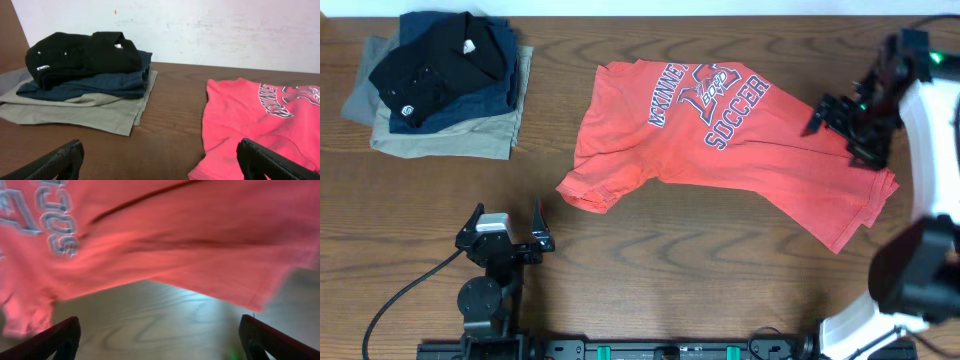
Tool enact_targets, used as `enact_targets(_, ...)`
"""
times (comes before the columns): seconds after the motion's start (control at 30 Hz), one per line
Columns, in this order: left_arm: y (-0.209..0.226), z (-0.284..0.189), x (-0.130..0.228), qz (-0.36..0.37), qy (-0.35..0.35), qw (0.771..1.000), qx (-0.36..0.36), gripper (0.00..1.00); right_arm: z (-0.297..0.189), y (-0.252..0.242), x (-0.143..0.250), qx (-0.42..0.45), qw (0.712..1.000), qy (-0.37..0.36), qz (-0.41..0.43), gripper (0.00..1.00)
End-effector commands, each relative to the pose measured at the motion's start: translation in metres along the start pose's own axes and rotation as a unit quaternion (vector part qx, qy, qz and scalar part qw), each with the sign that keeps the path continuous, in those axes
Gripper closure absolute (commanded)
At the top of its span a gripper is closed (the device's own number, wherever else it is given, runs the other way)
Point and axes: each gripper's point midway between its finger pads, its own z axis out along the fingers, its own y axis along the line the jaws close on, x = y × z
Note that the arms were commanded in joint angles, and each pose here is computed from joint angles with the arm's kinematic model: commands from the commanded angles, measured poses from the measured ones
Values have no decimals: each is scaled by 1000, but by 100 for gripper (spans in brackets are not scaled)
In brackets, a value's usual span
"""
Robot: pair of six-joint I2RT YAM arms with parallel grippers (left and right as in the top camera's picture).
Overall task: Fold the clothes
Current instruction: 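Lift and drag the red t-shirt to the table center, release, then grasp the right hem corner of the t-shirt with the right gripper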
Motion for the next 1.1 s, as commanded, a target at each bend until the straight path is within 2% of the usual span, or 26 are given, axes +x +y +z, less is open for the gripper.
enact_targets(0.0,-1,1,17,-23,26,999,4,2,8,-42,2,53,996,-27,67,1)
enact_targets(0.07,-2,1,16,-49,25,998,4,2,17,-56,-4,48,994,-44,84,1)
enact_targets(0.13,-2,1,15,-106,23,994,3,2,25,-65,-20,31,994,-67,78,1)
enact_targets(0.27,-1,1,19,-187,31,982,-1,2,30,-60,-60,-23,992,-121,10,1)
enact_targets(0.37,-1,2,22,-193,38,981,-4,2,30,-68,-90,-15,985,-171,9,1)
enact_targets(0.43,-1,3,25,-193,46,980,-6,2,34,-77,-106,1,981,-193,15,6)
enact_targets(0.53,0,4,31,-193,58,979,-9,2,48,-90,-114,16,981,-190,26,23)
enact_targets(0.57,0,4,34,-193,64,979,-11,2,55,-94,-115,19,983,-182,21,24)
enact_targets(0.8,1,6,50,-193,98,976,-20,2,100,-124,-113,44,990,-131,-1,25)
enact_targets(1.07,1,6,50,-192,99,976,-21,2,112,-139,-114,50,992,-119,-4,27)
